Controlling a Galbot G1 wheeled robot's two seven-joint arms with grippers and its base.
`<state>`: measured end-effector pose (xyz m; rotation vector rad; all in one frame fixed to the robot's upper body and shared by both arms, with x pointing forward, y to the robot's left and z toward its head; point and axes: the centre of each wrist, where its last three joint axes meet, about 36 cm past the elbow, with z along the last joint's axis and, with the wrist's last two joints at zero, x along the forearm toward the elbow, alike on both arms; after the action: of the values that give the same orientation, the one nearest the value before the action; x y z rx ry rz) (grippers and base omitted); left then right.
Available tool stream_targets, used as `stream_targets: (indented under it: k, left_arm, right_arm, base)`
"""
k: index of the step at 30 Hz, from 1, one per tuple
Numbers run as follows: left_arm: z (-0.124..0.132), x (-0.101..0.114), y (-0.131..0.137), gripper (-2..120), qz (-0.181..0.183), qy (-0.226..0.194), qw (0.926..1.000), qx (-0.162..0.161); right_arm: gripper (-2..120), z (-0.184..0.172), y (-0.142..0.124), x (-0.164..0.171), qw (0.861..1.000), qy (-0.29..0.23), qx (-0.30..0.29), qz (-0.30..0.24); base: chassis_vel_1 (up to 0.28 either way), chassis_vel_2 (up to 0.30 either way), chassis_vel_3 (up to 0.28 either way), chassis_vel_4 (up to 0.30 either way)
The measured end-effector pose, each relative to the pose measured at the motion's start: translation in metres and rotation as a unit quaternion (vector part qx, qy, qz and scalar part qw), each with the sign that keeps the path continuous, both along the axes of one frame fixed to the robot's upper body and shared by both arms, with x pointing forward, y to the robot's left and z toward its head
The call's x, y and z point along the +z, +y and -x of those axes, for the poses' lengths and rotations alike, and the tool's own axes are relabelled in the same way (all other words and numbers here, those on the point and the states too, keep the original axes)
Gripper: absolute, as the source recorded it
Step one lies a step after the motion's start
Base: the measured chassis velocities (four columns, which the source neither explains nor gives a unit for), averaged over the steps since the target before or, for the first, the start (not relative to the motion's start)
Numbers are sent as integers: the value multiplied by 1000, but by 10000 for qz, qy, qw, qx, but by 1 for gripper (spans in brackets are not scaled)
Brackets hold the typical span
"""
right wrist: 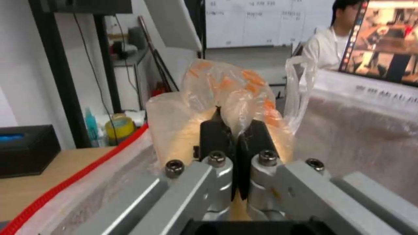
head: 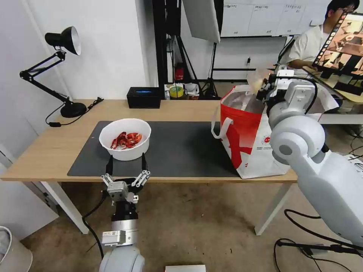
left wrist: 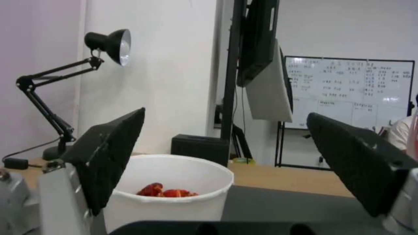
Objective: Pick up the trash from the table and place it into the takeout bag.
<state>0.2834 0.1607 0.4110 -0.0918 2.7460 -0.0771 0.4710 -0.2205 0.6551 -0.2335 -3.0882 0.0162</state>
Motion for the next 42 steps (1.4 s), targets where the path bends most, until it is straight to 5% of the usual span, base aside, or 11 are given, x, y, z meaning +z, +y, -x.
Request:
stream_targets:
  k: [17,36,42]
  left_arm:
    - [-4,-2,6,100,-76,-12,10000,-6]
    - [-5,-3,8,100,-108,68,9999,-17]
    - [-3,-3,7,100,-100,77,9999,-31]
  right_arm:
    - [0,-1,5,-2,9999,55,-69,-81]
    - [67,2,4,-5,9999,70,-95,-108]
    - [89,7,1,-5,9994,-325,113,25]
  base:
    - [0,0,0,0]
    - [0,0,0,0]
    - [0,0,0,0]
